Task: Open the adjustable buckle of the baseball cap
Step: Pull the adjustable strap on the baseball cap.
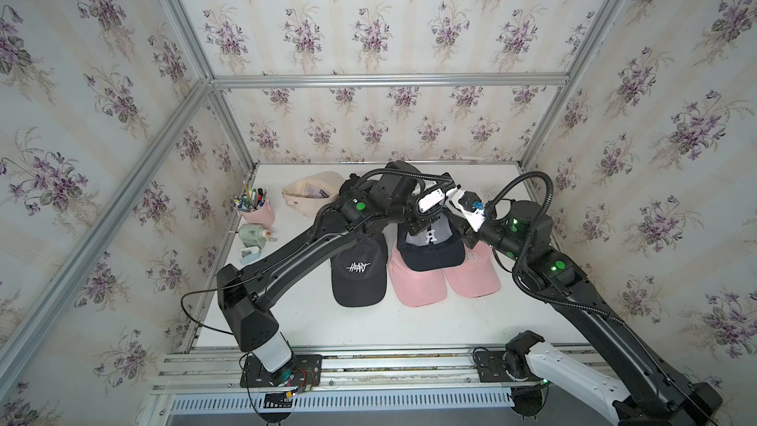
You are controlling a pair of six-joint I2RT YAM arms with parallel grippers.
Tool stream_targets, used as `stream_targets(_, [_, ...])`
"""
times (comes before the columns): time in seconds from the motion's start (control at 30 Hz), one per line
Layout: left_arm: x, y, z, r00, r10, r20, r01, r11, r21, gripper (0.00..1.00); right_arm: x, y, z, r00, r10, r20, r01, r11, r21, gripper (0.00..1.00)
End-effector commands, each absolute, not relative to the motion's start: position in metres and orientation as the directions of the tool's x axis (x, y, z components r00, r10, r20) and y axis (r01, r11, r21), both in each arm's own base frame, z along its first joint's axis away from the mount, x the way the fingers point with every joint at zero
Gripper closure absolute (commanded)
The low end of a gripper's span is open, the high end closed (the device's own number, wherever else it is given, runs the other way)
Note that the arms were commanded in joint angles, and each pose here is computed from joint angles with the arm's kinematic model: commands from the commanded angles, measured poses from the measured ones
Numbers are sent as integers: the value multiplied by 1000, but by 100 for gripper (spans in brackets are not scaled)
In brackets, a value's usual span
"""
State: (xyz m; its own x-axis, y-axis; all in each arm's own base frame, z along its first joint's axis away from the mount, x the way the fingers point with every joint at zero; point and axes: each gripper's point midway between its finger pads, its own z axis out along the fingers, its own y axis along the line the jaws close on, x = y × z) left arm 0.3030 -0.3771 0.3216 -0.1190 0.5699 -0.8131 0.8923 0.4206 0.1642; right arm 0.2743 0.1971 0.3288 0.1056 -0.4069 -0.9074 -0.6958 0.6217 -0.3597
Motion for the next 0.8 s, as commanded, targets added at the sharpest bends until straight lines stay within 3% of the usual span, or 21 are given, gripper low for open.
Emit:
stream_targets(0.0, [303,-377,324,-111,575,-810,894,413,171,100,272,198,333,176,-436,-883,-681,593,-429,73])
stream_targets(0.53, [301,-383,316,-134,590,-796,909,393,139,100,277,199,337,257,-440,-860,-637,592,-494,78])
stream_targets(0.77, [300,-384,316,-132,592,-795,913,385,135,100,278,195,337,263,-446,-855,-615,605,-505,88])
